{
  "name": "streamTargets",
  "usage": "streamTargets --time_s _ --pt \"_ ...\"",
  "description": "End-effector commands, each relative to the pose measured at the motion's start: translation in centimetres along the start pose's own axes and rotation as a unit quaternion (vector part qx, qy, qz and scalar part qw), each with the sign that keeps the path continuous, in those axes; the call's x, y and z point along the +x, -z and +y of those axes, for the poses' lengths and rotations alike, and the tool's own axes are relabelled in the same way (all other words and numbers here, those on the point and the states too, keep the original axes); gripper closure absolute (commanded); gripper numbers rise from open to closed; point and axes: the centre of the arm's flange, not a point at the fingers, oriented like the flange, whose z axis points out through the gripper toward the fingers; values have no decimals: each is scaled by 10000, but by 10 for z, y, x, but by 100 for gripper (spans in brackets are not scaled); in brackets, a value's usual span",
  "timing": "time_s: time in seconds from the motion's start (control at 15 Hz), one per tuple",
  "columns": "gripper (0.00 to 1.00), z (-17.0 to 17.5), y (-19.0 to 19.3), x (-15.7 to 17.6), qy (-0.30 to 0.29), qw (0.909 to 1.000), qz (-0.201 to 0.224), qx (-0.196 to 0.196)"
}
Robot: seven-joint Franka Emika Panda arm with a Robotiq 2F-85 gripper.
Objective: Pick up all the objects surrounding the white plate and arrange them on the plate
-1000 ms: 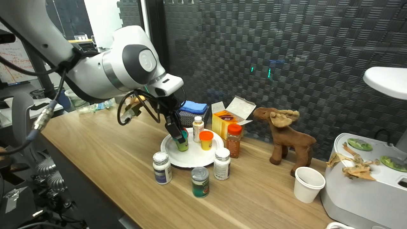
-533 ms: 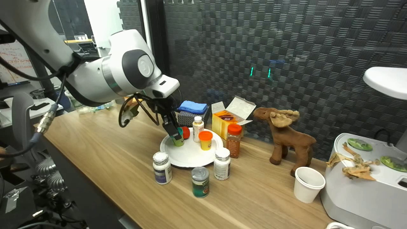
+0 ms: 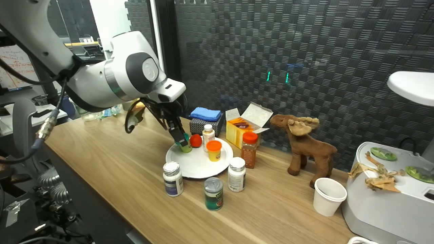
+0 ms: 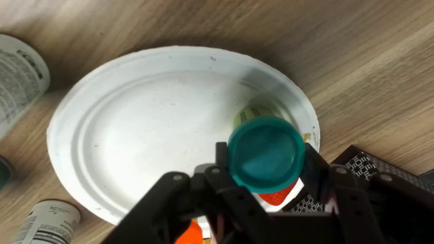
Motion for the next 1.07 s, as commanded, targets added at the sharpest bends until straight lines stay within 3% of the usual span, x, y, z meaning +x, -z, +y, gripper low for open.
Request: streamTargets --time_s 0.0,0.53,1.0 --pt "72 -5 7 -4 244 9996 -141 2" --pt "72 -10 2 -19 503 9918 -951 -684" --pt "72 -2 1 -4 131 9885 -1185 -935"
